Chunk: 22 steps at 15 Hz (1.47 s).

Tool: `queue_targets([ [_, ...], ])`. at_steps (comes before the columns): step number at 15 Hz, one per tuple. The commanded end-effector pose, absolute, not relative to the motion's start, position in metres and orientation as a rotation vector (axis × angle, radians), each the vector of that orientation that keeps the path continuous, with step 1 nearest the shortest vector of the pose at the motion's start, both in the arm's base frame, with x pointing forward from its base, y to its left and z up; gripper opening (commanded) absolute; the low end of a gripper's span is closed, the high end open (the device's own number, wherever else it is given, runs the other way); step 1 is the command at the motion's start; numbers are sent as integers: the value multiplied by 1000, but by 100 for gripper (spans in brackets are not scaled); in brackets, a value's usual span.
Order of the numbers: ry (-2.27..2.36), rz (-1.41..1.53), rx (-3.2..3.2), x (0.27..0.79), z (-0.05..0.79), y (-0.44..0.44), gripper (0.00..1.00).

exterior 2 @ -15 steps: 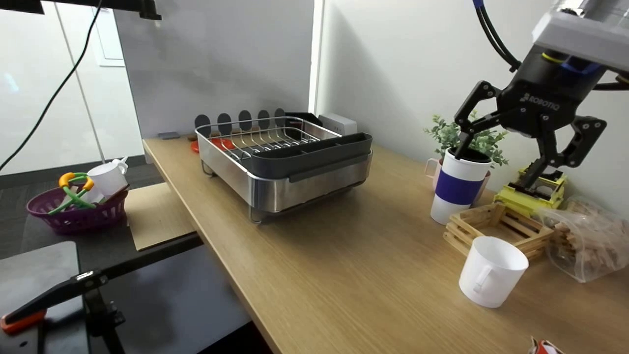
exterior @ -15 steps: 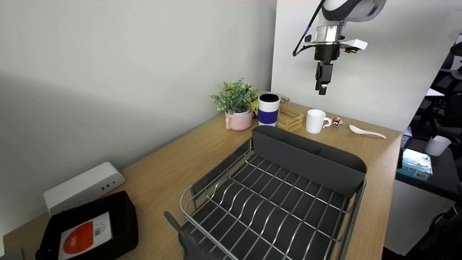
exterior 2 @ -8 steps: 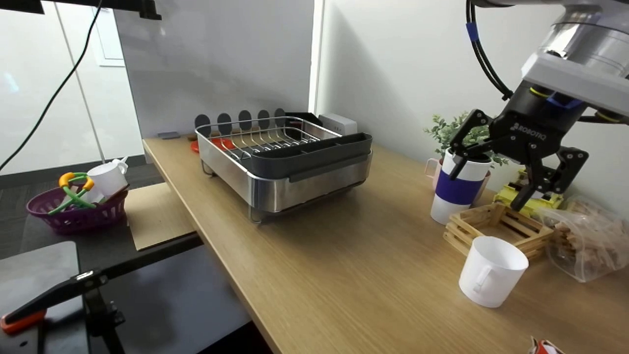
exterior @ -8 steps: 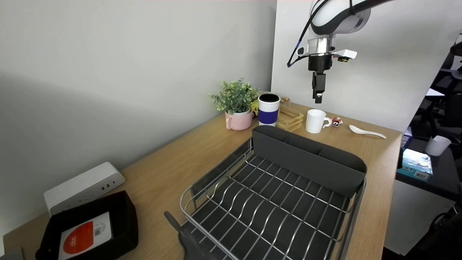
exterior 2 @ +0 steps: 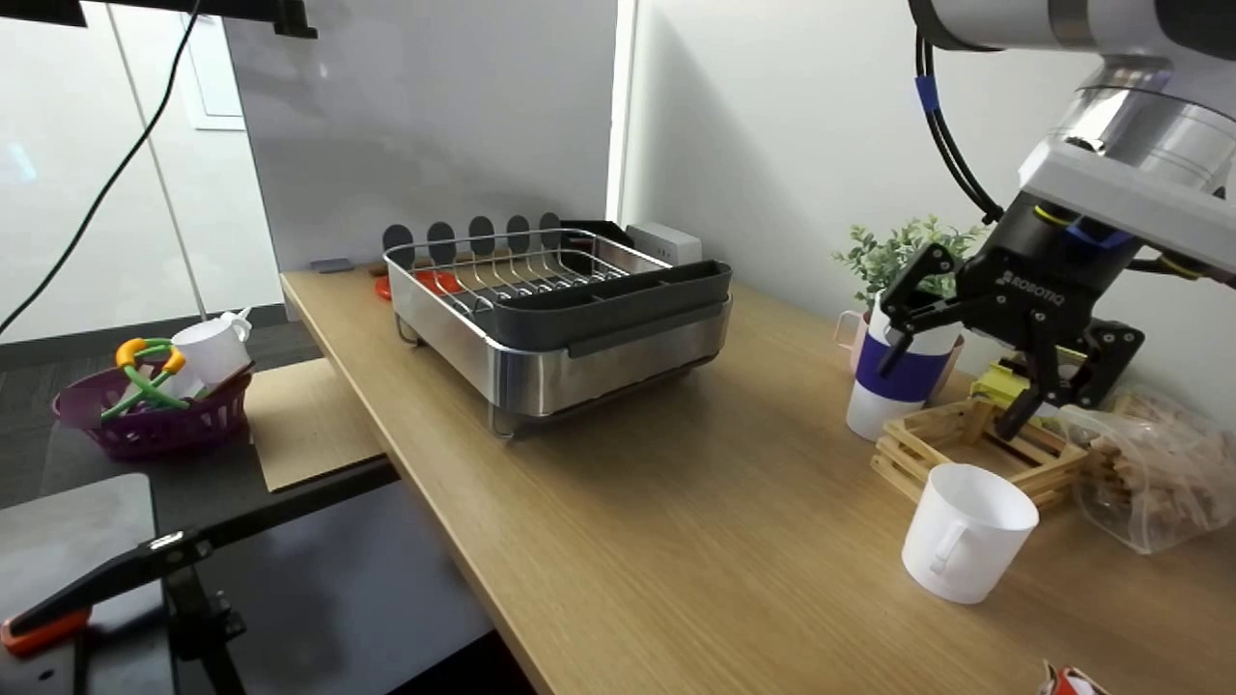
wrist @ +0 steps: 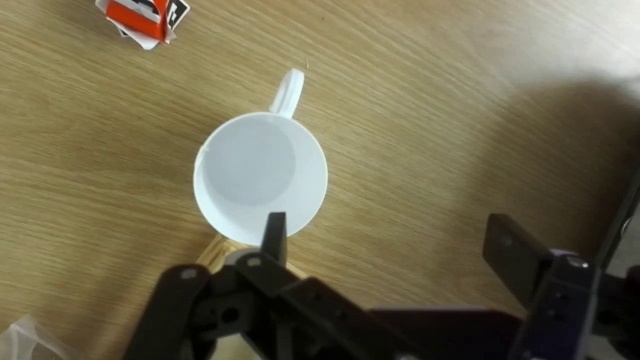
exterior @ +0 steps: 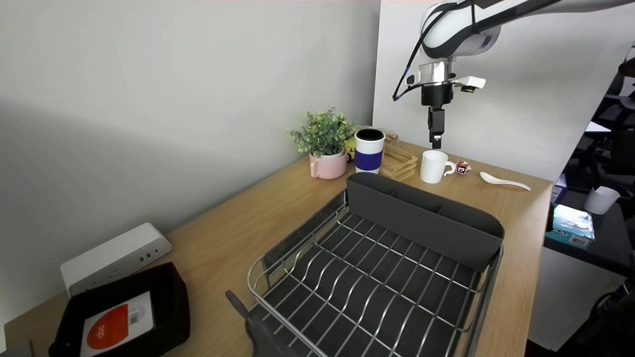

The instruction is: Put the white mug on the plate dryer

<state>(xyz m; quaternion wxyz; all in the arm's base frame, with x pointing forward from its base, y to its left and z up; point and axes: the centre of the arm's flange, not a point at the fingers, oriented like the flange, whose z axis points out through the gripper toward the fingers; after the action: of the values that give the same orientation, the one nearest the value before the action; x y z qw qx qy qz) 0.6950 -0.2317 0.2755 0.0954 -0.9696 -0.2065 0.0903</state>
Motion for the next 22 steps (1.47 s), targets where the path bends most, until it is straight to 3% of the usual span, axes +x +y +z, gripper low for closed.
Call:
queue_targets([
  [1,-622,271,-2870,695,276,-230,100],
  [21,-574,469,-2828,713,204,-247,100],
  [22,-572,476,-2823,714,203,-247,83],
])
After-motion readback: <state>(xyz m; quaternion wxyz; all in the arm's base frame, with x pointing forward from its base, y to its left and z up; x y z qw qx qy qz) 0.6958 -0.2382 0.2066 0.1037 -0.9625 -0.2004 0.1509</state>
